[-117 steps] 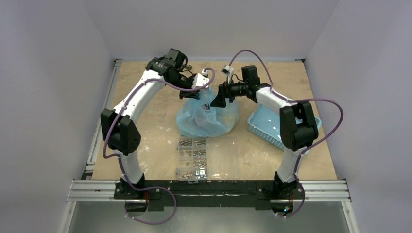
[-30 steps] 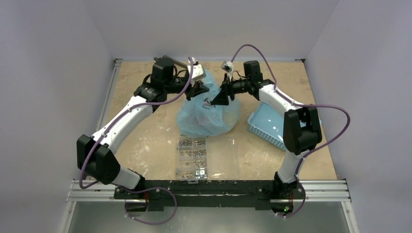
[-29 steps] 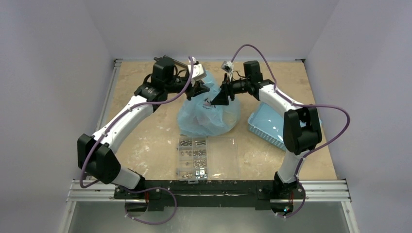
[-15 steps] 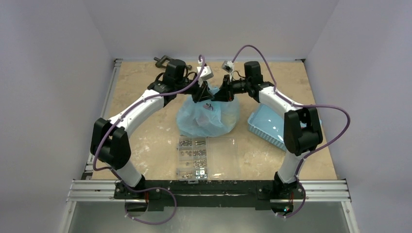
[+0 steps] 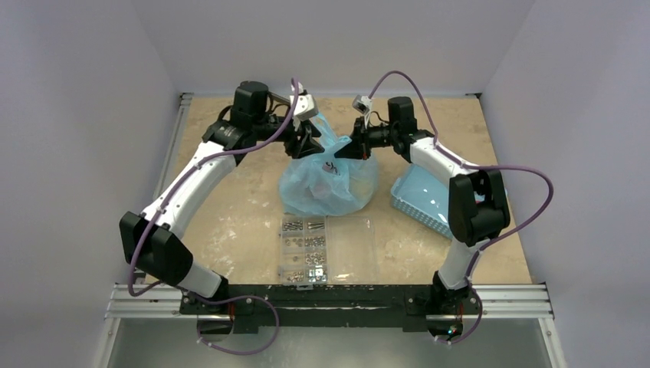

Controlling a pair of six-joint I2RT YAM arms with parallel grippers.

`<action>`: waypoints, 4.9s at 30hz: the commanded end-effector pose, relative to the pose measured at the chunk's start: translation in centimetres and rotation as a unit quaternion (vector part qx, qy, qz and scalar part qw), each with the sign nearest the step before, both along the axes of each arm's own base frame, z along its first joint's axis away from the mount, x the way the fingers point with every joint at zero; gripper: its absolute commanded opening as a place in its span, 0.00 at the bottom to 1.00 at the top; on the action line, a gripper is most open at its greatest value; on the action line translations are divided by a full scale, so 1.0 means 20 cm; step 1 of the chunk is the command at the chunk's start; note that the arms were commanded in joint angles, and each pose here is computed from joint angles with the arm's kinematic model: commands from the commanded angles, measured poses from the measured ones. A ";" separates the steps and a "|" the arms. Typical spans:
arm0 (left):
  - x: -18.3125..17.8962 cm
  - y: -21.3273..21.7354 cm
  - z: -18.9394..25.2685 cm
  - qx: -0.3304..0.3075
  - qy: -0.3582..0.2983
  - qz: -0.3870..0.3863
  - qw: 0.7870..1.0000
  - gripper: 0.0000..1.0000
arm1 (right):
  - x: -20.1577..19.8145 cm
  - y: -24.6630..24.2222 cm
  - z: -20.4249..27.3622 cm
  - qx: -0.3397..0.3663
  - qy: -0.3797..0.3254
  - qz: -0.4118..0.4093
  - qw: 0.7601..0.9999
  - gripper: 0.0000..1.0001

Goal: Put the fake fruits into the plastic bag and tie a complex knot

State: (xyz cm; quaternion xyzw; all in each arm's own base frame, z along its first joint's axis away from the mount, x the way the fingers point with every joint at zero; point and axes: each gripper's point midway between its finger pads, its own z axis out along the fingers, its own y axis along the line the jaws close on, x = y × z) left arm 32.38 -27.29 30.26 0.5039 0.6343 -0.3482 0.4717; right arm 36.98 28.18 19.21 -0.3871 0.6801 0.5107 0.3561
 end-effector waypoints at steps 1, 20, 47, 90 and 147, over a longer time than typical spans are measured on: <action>0.09 -0.11 -0.02 -0.004 -0.021 -0.017 1.000 0.45 | -0.02 0.00 0.14 0.019 -0.038 0.008 0.999 0.00; 0.17 -0.25 -0.24 0.003 0.008 -0.026 1.000 0.00 | -0.16 0.04 0.18 0.037 -0.018 0.062 0.997 0.61; 0.25 0.02 0.32 -0.077 0.047 0.057 0.994 0.53 | -0.10 0.02 0.19 0.021 -0.070 0.044 0.996 0.00; 0.01 -0.06 0.36 -0.101 0.179 -0.044 0.978 0.00 | 0.03 0.10 0.04 -0.011 -0.096 0.023 0.995 0.06; 0.36 -0.11 -0.60 -0.077 0.315 0.228 0.918 0.00 | 0.38 -0.33 0.14 -0.085 0.029 -0.171 0.981 0.17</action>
